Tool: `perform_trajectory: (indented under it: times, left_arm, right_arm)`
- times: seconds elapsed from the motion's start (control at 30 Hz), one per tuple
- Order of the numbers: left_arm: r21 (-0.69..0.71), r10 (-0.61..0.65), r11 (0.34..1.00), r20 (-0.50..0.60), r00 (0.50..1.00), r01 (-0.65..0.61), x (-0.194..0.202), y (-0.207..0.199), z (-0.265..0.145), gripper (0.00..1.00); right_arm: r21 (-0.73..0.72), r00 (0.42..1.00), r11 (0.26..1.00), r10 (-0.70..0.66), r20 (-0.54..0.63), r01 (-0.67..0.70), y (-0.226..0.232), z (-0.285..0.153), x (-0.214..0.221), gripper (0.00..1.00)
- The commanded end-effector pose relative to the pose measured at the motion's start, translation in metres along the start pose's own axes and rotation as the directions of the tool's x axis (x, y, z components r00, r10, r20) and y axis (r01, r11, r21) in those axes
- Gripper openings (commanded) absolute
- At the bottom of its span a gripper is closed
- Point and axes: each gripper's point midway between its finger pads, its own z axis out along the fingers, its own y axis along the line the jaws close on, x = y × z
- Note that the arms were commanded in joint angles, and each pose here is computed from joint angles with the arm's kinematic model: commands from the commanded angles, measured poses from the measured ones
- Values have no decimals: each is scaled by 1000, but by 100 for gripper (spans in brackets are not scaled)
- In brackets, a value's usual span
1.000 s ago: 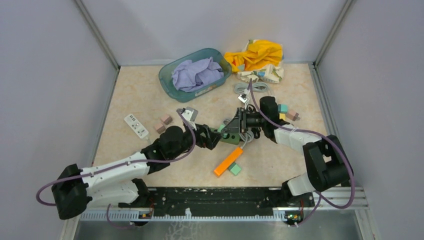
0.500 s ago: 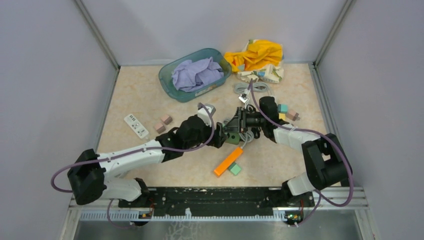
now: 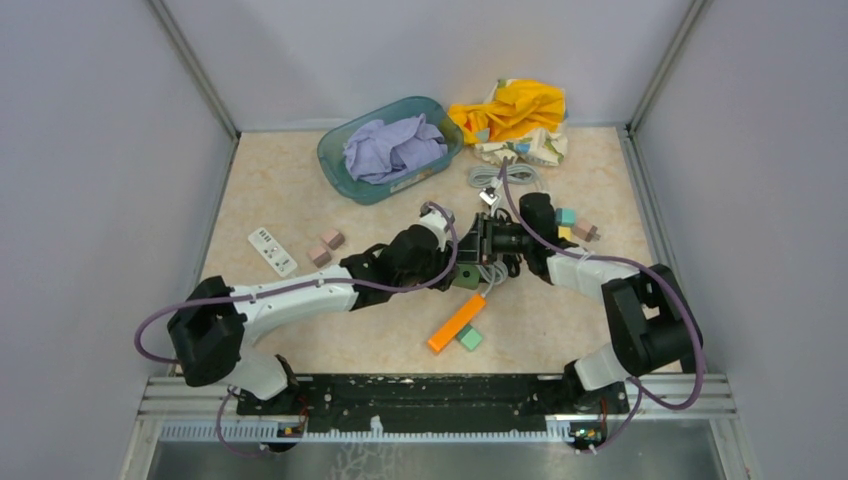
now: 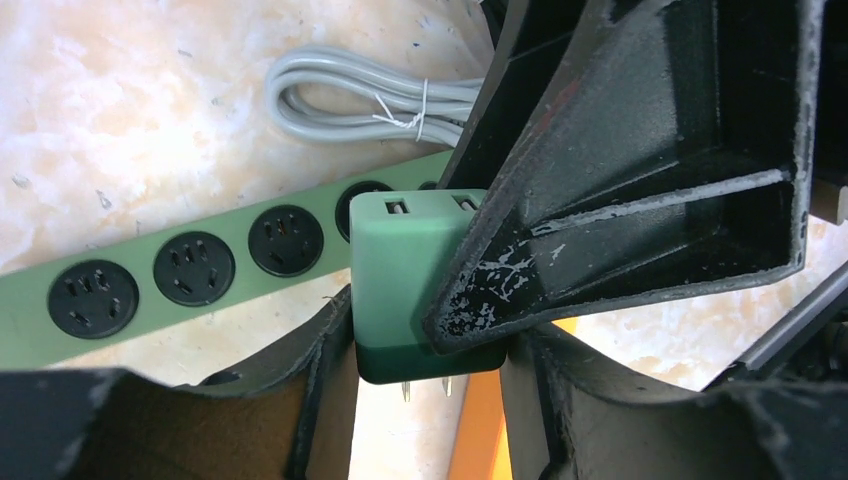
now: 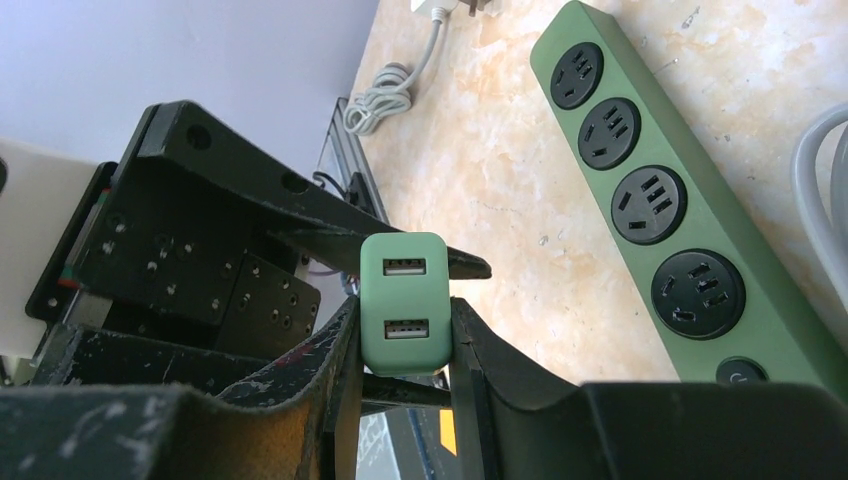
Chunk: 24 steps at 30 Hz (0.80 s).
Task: Pull the plug off the socket
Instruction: Place the plug at the center of the board.
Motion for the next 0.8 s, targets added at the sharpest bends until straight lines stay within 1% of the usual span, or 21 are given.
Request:
perform_trajectory:
  times: [0.0,0.07,0.13,0.17,0.2,0.33,0.4,0.53,0.67,0.77]
  left_arm:
    - [-53,10,999,28,1000,-8,-14,8,1,34]
    - [-54,11,998,24,1000,-10,-11,9,1,27]
    - [-52,13,999,23,1000,-12,-10,9,-1,21]
    - [-50,13,999,23,1000,-12,-9,10,-1,18]
    - [-50,13,999,26,1000,-12,-8,11,-3,15]
    - [-58,3,998,36,999,-1,-1,18,-9,11]
    - [-66,-14,998,39,999,17,4,23,-13,10]
    - [-87,-58,994,30,998,60,23,39,-21,6]
    - [-132,-110,985,36,993,114,37,61,-29,1]
    - [-199,-185,961,48,982,191,48,91,-38,0]
  right_arm:
    - [-48,999,998,-51,-1,51,13,1,-9,2]
    - [-51,998,997,-55,-3,55,14,0,-9,7]
    - [-54,998,997,-63,-4,63,14,0,-9,14]
    - [-57,998,996,-69,-5,69,15,0,-9,18]
    - [-58,997,995,-75,-6,75,16,0,-10,26]
    - [-60,992,990,-125,-9,124,19,-1,-12,44]
    - [-56,988,986,-155,-10,154,20,-2,-13,51]
    - [-52,982,981,-190,-20,189,22,-3,-15,59]
    - [-45,974,973,-227,-27,225,22,-4,-17,61]
    - [-29,966,966,-257,-27,256,22,-6,-19,63]
